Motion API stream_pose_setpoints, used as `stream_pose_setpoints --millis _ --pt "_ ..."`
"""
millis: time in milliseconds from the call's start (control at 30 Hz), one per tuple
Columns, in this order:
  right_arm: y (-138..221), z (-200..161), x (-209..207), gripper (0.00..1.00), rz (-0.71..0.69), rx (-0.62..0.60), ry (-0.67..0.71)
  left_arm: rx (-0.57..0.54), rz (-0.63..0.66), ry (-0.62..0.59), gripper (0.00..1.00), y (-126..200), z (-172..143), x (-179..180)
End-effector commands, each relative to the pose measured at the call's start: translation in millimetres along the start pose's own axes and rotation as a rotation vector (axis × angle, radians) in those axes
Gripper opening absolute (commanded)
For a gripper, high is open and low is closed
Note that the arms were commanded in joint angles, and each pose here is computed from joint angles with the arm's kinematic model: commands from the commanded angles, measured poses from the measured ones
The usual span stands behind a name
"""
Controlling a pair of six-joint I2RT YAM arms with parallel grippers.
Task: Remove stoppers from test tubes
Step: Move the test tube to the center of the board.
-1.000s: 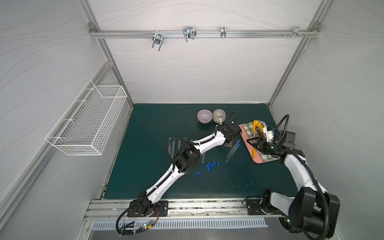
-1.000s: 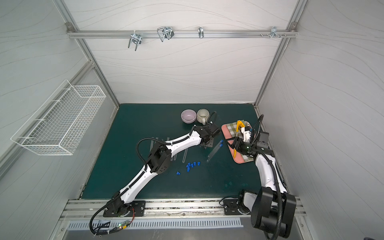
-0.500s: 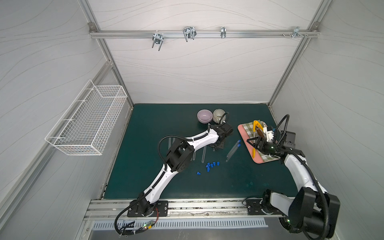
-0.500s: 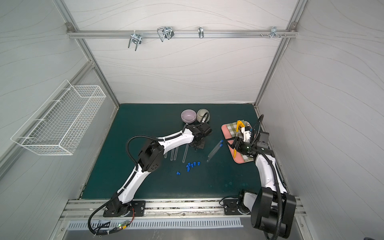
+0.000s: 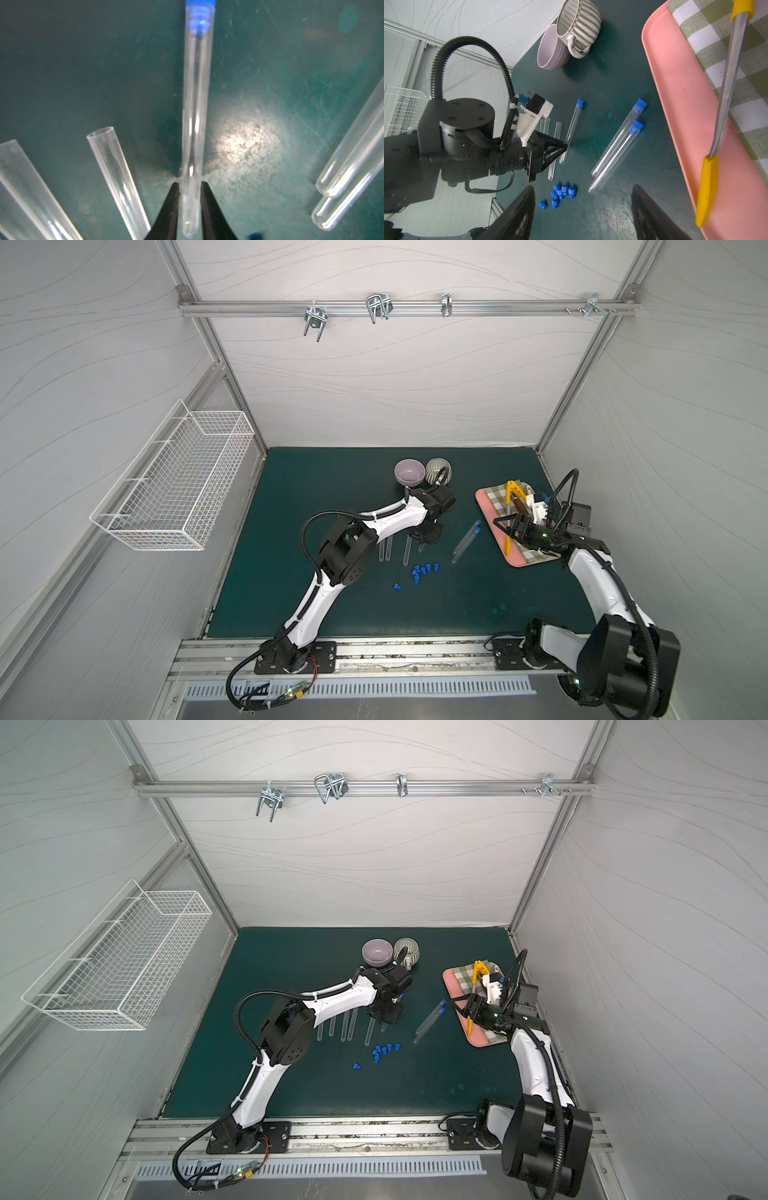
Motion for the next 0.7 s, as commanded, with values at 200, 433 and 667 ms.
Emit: stream_pose_setpoints --millis 200,433,667 --pt "2.5 -1.7 2.7 0.73 0.012 0.005 0.015 0.019 -0.032 -0.031 0.30 -18.8 17.8 2.4" --pt "0.9 -2.8 2.7 0.73 0.013 0.012 0.014 0.017 0.002 -0.033 0.31 -28.6 29.7 5.5" --pt "-1.4 -6.0 2.7 0.75 0.003 0.024 0.022 0.046 0.017 -0.032 0.29 -38.2 28.8 6.8"
Point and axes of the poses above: each gripper's point midway between its finger pads, its own y axis back along the fingers, its own x axis along the line the jaws close on, z = x × y, the point moved 3 cm from there along y, back along the fingers, and after that the axes turned 8 degrees about -y, right-handed, at the moved point
